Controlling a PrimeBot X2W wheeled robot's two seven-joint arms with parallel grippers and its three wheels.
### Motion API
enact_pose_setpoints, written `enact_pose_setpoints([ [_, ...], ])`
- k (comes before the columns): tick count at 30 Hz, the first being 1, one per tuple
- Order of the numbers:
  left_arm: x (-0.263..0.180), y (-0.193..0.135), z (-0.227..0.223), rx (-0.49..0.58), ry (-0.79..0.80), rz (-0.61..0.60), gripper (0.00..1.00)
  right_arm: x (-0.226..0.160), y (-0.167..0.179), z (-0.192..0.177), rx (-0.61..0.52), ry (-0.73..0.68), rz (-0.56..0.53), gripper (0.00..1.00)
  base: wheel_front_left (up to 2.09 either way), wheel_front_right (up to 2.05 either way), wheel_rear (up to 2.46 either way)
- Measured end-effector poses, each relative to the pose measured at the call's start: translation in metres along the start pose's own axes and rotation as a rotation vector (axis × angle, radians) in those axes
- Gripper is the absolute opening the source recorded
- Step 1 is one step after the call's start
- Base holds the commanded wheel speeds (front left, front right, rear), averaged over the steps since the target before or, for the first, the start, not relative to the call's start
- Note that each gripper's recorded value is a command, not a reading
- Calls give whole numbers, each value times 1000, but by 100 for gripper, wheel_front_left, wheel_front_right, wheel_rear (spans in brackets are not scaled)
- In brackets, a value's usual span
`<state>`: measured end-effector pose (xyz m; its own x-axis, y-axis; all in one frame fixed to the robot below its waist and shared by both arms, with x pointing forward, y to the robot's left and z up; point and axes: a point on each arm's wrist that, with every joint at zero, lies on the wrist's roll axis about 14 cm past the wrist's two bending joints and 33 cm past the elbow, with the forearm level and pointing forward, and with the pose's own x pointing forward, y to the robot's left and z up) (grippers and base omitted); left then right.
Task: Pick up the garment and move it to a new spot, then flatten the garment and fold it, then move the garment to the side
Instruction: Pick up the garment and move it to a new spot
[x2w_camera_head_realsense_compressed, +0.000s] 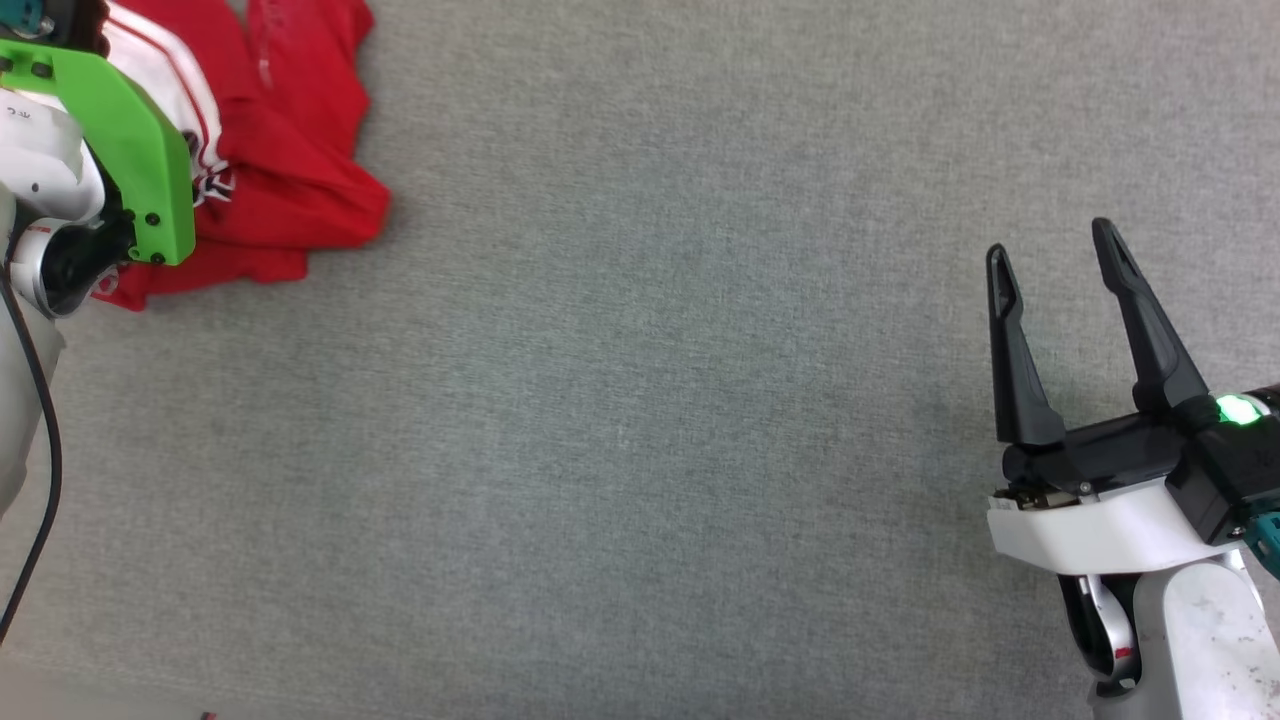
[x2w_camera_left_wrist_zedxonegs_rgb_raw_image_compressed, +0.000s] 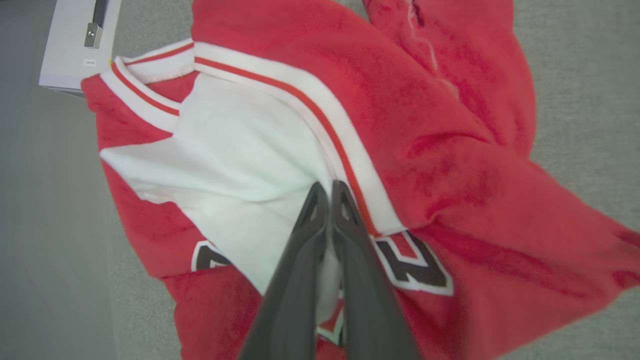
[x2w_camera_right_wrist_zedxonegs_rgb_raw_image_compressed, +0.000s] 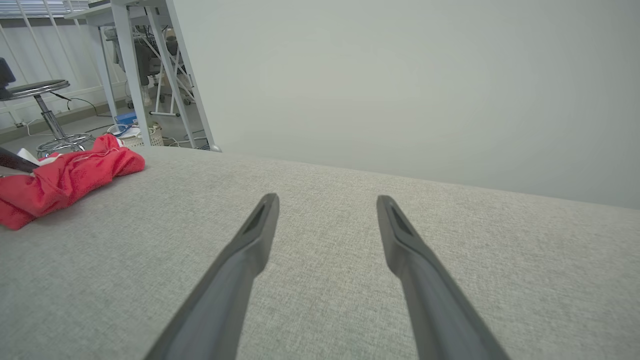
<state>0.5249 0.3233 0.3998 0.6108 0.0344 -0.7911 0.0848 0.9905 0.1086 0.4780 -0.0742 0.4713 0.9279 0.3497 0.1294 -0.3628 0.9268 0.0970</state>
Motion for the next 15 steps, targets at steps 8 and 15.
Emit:
enact_pose_setpoints([
  [8, -58, -14, 68, 182, -272, -13, 0, -5, 17, 30, 16, -55, 28, 100, 0, 0, 0],
  [15, -111, -59, 114, 337, -467, -87, 0, -18, 21, 54, 31, -93, 16, 100, 0, 0, 0],
])
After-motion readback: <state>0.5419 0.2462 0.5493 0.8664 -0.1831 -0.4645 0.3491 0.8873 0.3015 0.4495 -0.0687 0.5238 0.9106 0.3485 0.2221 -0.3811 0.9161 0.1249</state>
